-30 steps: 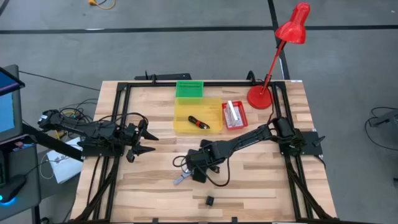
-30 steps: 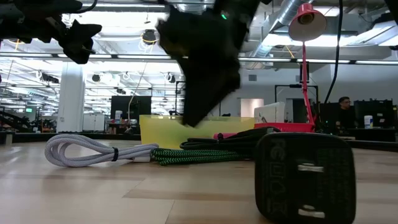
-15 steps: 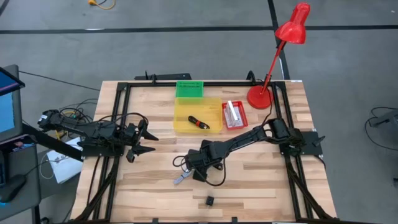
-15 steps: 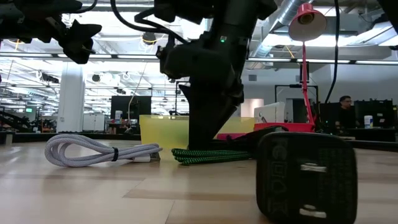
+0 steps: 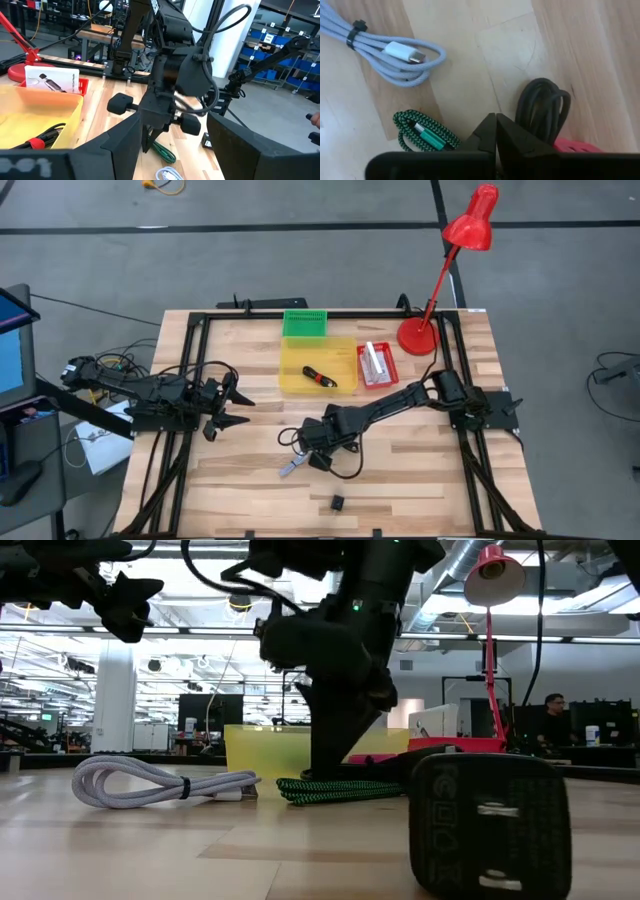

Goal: Pick and place items into bin
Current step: Put the black charger cable into the yellow bin

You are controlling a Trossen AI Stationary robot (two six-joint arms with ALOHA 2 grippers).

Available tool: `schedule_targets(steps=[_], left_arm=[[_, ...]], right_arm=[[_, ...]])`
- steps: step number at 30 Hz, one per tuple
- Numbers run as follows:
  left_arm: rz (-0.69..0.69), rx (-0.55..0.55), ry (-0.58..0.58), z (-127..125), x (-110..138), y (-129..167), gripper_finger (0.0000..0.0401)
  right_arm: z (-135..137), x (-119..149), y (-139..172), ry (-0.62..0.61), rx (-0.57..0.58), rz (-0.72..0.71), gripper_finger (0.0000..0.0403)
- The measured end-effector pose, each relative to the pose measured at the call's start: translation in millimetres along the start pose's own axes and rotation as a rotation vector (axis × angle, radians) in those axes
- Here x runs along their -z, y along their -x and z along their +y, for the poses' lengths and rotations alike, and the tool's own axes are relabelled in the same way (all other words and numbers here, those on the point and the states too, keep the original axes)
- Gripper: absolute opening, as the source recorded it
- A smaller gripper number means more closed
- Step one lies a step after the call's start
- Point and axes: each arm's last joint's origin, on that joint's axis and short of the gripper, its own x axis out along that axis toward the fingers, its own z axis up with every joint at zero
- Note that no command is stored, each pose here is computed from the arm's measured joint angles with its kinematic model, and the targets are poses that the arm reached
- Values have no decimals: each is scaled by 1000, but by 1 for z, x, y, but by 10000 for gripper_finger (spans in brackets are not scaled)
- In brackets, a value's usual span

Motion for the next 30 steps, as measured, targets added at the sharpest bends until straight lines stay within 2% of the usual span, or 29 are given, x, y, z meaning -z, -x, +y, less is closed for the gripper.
schedule_targets(steps=[11,15,18,30], left_arm=[[0,0,0,0,0,0,215],[0,0,0,0,0,0,215],[0,0,0,0,0,0,215],[0,0,0,0,0,0,215]], right_arm=[[14,-16,41,23,6,-82,1],[12,-17,43,29,8,-71,11],[8,-18,43,22,1,-43,37],[-9,-25,40,37,22,-29,196]])
